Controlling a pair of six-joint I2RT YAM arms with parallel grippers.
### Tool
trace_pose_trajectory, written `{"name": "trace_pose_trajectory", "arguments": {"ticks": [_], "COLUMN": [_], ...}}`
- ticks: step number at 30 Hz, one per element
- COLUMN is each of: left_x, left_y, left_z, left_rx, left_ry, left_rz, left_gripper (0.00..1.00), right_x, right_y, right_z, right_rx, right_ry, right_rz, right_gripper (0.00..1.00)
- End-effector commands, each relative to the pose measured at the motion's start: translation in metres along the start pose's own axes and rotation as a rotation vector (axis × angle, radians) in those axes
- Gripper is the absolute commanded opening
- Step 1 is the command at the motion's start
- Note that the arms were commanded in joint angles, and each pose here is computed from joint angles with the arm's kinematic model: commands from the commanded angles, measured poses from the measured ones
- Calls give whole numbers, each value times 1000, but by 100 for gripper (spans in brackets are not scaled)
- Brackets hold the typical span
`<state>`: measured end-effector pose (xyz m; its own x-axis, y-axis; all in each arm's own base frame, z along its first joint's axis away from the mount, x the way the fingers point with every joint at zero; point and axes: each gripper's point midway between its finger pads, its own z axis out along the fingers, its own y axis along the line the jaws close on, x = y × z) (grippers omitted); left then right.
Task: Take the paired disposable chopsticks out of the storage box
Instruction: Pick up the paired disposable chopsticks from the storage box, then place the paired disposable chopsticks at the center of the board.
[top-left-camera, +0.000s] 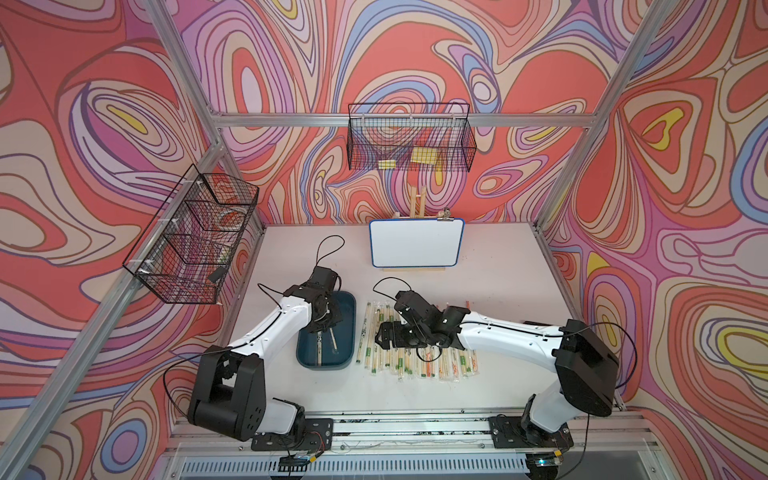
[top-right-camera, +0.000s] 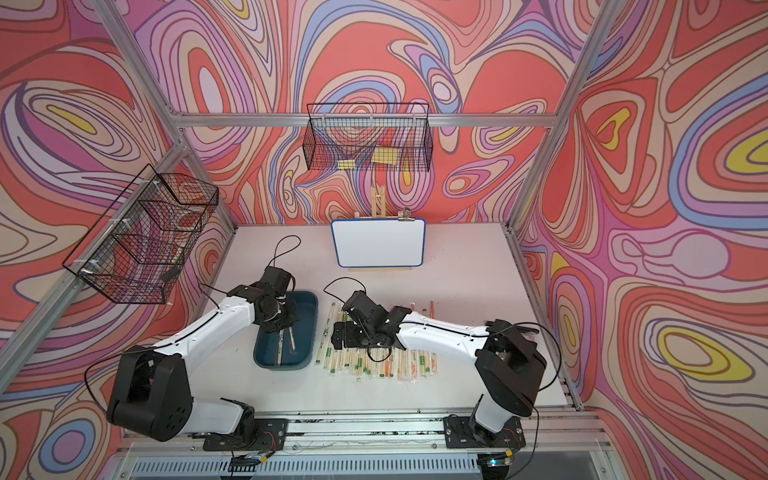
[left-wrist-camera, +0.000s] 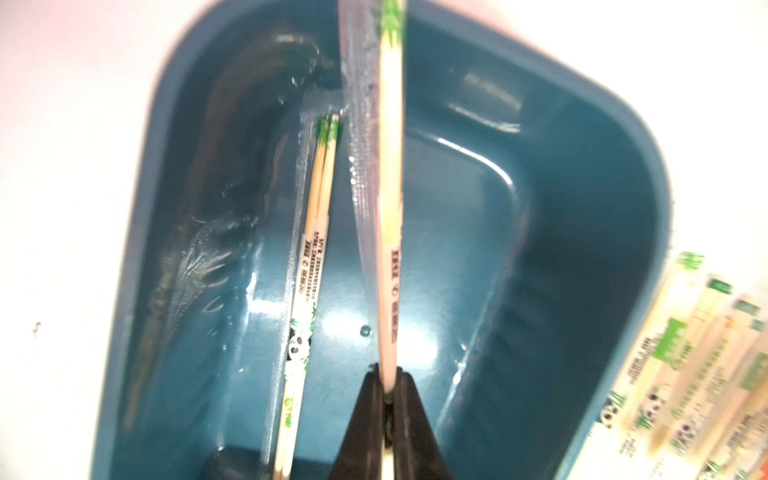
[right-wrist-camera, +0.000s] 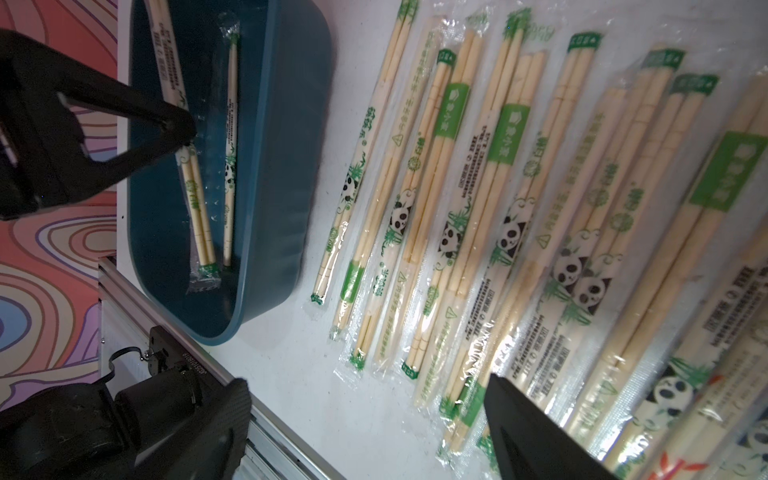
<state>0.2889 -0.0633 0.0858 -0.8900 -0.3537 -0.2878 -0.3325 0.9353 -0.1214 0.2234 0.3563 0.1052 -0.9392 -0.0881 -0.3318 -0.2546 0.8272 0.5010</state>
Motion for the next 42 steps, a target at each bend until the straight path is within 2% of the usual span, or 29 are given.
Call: {"name": "trace_pose_trajectory", "arguments": {"ticks": [1, 11, 18, 25, 30, 42], "left_x": [-2, -12, -5, 12, 23, 44], "left_y": [5, -26, -58, -96, -108, -85], "left_z": [-20, -57, -63, -48, -27, 18], "left_rx": [-16, 143, 182, 184, 167, 42], "left_ry": [-4, -36, -40, -6, 37, 113], "left_rz": [32, 76, 164, 259, 289, 315], "left_gripper": [0, 0, 0, 0, 0, 0], "right_x": [-2, -3, -1, 4, 9, 9], "right_y": [2, 2, -5, -12, -18, -17], "right_z": [2, 1, -5, -10, -11, -13], "right_rx": [-3, 0, 16, 26, 35, 30], "right_ry": [-6, -15, -29, -35, -30, -31], "right_rz": [-13, -16, -15, -3, 3, 6], "right_gripper": [93, 94, 94, 94, 94, 94]}}
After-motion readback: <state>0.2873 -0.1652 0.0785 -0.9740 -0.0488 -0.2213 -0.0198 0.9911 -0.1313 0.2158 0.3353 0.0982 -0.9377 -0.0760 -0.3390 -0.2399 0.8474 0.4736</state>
